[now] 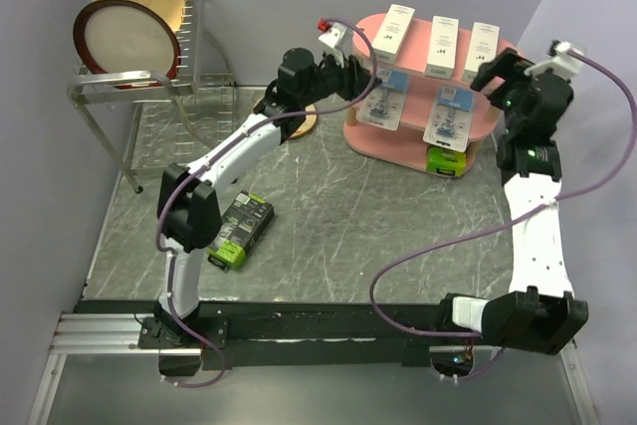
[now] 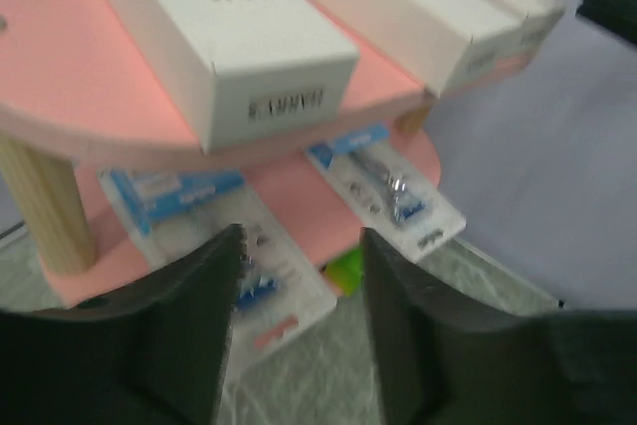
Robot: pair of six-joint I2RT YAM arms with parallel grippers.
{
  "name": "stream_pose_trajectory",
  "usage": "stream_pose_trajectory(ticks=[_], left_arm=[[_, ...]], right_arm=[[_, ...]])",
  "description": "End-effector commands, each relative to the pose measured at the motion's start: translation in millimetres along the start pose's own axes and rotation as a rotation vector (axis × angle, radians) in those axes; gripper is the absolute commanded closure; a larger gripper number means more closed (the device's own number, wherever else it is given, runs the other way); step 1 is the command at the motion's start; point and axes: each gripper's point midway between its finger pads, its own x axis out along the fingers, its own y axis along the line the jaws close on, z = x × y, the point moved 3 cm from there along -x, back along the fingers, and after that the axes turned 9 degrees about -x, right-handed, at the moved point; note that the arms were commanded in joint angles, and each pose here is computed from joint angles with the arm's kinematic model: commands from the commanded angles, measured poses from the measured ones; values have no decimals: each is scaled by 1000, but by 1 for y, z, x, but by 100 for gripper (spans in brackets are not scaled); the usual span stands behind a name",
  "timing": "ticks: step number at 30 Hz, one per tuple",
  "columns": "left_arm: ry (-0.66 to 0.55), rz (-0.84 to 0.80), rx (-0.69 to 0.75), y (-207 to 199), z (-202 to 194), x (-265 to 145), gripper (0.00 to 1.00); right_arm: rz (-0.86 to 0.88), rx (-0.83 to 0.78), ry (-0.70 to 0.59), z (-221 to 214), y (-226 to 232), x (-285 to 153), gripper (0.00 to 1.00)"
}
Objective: Place and organize the shaving razors onto the shelf
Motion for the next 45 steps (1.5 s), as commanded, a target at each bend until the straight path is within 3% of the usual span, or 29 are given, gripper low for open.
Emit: stream_pose_trajectory(ticks=[1, 3, 13, 24, 45], left_arm=[[0, -13, 7, -39, 25, -37, 31], [25, 13, 4, -42, 18, -51, 1], [69, 99, -1, -40, 1, -85, 1], [65, 107, -31, -37, 0, -78, 1], [60, 141, -43, -19, -1, -69, 1]], right_arm=[[-45, -79, -135, 40, 23, 12, 0], [-73, -97, -123, 37, 26, 23, 0], [-178, -158, -132, 47, 28, 37, 0], [-192, -326, -95, 31, 34, 42, 0], [-202, -383, -61, 21, 19, 36, 0]])
